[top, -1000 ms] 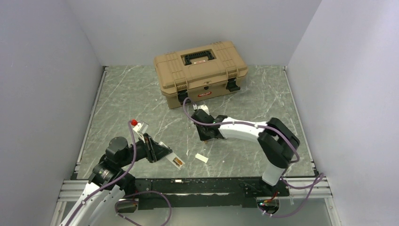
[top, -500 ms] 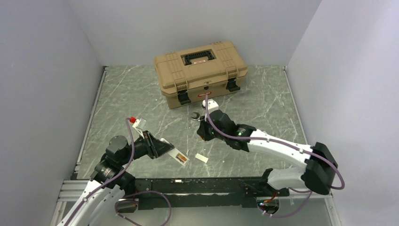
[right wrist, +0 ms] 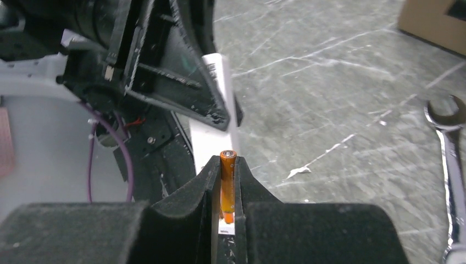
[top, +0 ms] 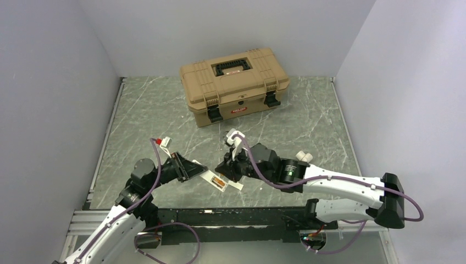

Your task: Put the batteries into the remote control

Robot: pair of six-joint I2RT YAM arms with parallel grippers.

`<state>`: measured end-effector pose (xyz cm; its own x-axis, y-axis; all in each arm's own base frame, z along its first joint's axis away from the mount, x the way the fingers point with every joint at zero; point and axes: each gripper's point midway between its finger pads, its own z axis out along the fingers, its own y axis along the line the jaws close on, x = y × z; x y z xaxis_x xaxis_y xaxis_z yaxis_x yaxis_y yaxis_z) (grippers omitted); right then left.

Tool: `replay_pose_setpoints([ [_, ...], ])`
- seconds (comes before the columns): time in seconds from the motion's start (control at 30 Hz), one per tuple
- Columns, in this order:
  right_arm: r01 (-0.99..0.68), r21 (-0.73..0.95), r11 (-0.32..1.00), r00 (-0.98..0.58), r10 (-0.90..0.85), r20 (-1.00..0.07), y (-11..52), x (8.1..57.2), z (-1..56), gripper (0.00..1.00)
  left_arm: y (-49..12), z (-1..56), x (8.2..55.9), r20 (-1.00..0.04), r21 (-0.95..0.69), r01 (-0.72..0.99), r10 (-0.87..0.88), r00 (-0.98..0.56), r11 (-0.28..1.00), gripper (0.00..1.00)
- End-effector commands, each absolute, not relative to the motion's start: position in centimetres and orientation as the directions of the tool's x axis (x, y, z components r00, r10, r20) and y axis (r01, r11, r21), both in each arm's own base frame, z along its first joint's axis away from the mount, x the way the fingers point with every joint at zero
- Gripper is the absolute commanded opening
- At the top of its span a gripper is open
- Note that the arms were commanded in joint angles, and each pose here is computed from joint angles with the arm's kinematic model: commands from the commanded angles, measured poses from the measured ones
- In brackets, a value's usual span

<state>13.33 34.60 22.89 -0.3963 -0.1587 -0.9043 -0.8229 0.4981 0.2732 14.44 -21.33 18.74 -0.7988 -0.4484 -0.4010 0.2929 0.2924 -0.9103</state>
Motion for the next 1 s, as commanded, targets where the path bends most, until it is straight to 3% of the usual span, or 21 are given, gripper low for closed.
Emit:
replay_pose_setpoints([
  [0.0, -0.906, 0.248, 0.344, -0.318, -0.161, -0.934, 37.6, 11.0, 24.8, 0.00, -21.5, 22.0, 14.8, -0.398, -0.918, 0.339, -0.491, -0.775, 0.208, 0.00],
  [0.97, -0.947, 0.158, 0.279, -0.216, -0.190, -0.958, 36.6, 9.4, 24.9, 0.00, -21.6, 23.2, 13.1, -0.381, -0.924, 0.341, -0.446, -0.810, 0.171, 0.00],
])
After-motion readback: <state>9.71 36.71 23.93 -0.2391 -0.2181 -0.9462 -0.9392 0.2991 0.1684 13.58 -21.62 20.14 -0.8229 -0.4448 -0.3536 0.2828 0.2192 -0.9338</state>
